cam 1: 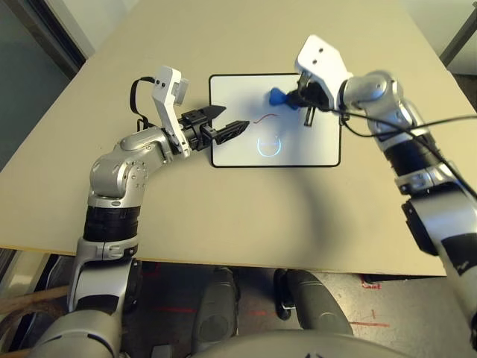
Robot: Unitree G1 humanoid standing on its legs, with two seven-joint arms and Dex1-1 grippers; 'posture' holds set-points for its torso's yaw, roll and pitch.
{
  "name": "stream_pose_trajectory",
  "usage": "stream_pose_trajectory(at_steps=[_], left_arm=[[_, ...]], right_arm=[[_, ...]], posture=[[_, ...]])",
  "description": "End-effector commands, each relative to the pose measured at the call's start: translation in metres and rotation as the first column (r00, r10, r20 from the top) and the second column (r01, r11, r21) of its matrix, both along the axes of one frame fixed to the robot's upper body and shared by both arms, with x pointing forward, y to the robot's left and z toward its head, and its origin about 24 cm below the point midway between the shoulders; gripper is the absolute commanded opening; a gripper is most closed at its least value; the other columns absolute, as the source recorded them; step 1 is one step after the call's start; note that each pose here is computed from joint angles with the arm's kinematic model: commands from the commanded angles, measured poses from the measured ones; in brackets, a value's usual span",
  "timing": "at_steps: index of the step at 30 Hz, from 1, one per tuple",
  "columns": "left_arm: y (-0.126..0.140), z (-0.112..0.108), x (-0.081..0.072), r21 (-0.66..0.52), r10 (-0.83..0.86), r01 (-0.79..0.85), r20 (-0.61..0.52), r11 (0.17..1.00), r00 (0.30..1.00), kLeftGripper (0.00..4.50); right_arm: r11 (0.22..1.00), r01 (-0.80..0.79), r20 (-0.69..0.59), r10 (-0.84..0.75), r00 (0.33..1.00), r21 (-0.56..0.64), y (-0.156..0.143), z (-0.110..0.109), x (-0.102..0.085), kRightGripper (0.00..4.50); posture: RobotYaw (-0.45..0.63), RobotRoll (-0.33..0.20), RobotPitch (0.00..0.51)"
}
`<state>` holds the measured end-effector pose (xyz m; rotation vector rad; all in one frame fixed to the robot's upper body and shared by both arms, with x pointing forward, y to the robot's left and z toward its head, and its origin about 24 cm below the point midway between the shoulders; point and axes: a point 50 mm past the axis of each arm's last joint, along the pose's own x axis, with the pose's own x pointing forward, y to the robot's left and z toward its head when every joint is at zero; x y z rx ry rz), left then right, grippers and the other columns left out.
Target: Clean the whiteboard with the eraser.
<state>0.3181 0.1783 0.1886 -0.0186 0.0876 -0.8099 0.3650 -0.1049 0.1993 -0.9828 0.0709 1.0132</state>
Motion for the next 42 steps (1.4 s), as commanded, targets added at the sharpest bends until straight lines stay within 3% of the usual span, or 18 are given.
stream_pose_trajectory(at_steps=[1,10,28,35,42], left_arm=[[-0.003,0.000,-0.002,0.006,-0.018,0.018,-0.003,1.000,1.000,4.50],[-0.005,-0.002,-0.001,0.000,-0.027,0.027,-0.006,1.000,1.000,4.50],[-0.002,-0.001,0.000,0.001,-0.018,0.018,-0.002,1.000,1.000,4.50],[-0.002,-0.002,-0.001,0.001,-0.016,0.016,-0.002,1.000,1.000,4.50],[-0.006,-0.001,-0.001,-0.006,-0.022,0.022,0.001,1.000,1.000,4.50]], right_arm=[[0.996,0.064,-0.087,-0.068,0.994,-0.057,-0.015,-0.021,0.001,0.00],[0.986,0.166,0.021,-0.166,0.986,-0.006,-0.031,0.016,0.023,0.00],[0.998,0.064,-0.079,-0.065,0.995,-0.006,-0.006,-0.021,0.006,0.00],[0.996,0.091,-0.048,-0.091,0.995,0.005,-0.011,-0.010,0.013,0.00],[0.998,0.033,-0.016,-0.032,0.999,0.046,0.013,0.004,0.016,0.00]], posture=[[0.02,0.000,0.155],[0.01,0.000,0.153],[0.02,0.000,0.157],[0.02,0.000,0.153],[0.02,0.000,0.156]])
